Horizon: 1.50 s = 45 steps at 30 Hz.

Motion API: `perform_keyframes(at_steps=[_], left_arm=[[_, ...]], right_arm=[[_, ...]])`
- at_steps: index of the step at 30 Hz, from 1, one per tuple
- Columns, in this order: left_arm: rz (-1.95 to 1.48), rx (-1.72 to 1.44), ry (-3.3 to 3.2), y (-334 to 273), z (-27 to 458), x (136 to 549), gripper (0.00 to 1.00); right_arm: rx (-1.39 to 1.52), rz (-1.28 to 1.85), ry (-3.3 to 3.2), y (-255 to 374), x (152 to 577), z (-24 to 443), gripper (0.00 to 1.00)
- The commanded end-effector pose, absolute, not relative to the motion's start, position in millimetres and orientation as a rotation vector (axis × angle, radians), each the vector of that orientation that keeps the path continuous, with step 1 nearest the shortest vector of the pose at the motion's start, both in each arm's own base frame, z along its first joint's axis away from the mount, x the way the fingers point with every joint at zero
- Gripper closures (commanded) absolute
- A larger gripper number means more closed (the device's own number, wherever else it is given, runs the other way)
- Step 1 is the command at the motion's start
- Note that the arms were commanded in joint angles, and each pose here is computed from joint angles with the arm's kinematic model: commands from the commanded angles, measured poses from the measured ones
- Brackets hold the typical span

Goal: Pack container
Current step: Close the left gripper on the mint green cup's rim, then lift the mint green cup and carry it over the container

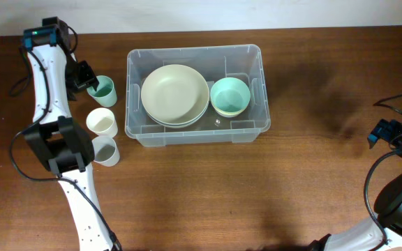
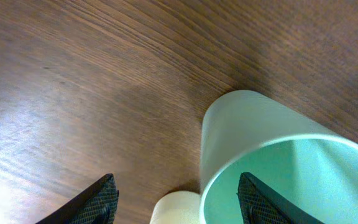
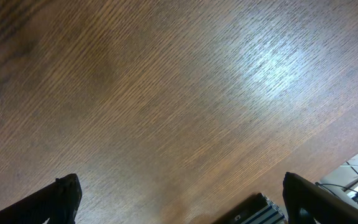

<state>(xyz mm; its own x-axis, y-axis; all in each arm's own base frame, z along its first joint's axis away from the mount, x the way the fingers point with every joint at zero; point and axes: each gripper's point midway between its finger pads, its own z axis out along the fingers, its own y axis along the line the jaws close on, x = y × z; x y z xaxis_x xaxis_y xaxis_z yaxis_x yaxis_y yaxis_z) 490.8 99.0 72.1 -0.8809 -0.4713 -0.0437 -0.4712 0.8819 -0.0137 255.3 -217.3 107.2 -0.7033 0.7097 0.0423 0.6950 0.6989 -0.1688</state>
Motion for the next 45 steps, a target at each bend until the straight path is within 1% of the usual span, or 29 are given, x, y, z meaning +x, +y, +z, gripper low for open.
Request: perform_keyframes(at_steps=[1,9,11,12,13,15,16,18,20,24,27,34,41,45], left_arm=[[-0.032,-0.7,3.072,87.7,50.6,488.0,0.36],[-0.029,-0.7,3.078,87.4,48.7,487.2,0.37],[-0.017,-0.701,3.077,88.7,48.7,487.2,0.47],[-0.007,-0.7,3.076,89.9,48.7,487.3,0.54],[0.001,-0.701,3.074,90.9,48.9,487.3,0.64],[0.008,-0.706,3.073,93.1,48.9,486.9,0.8],[0.007,-0.712,3.071,94.7,48.9,486.6,0.85],[0.006,-0.743,3.061,99.4,49.7,486.3,0.93],[0.005,-0.763,3.04,106.3,53.4,487.7,0.99],[0.001,-0.788,2.967,121.8,72.0,495.0,0.99],[-0.017,-0.788,2.89,129.5,95.8,503.3,0.99],[-0.136,-0.719,2.678,122.6,176.6,515.2,0.99],[-0.346,-0.385,2.573,62.7,254.5,511.1,0.99],[-0.407,-0.166,2.524,9.3,290.7,503.2,0.99]], right_arm=[[-1.185,0.239,-2.816,-221.6,256.1,116.2,0.01],[-1.185,0.239,-2.816,-221.6,256.1,116.2,0.01],[-1.185,0.239,-2.816,-221.6,256.1,116.2,0.01],[-1.185,0.239,-2.816,-221.6,256.0,116.2,0.01],[-1.185,0.239,-2.816,-221.6,255.9,116.2,0.01],[-1.185,0.239,-2.816,-221.6,256.1,116.2,0.01],[-1.185,0.239,-2.816,-221.6,256.1,116.2,0.01],[-1.185,0.239,-2.816,-221.6,256.1,116.2,0.01],[-1.185,0.239,-2.816,-221.6,256.1,116.2,0.01],[-1.185,0.239,-2.816,-221.6,256.1,116.2,0.01],[-1.185,0.239,-2.816,-221.6,256.1,116.2,0.01],[-1.185,0.239,-2.816,-221.6,256.1,116.2,0.01],[-1.185,0.239,-2.816,-221.6,256.1,116.2,0.01],[-1.185,0.239,-2.816,-221.6,256.1,116.2,0.01]])
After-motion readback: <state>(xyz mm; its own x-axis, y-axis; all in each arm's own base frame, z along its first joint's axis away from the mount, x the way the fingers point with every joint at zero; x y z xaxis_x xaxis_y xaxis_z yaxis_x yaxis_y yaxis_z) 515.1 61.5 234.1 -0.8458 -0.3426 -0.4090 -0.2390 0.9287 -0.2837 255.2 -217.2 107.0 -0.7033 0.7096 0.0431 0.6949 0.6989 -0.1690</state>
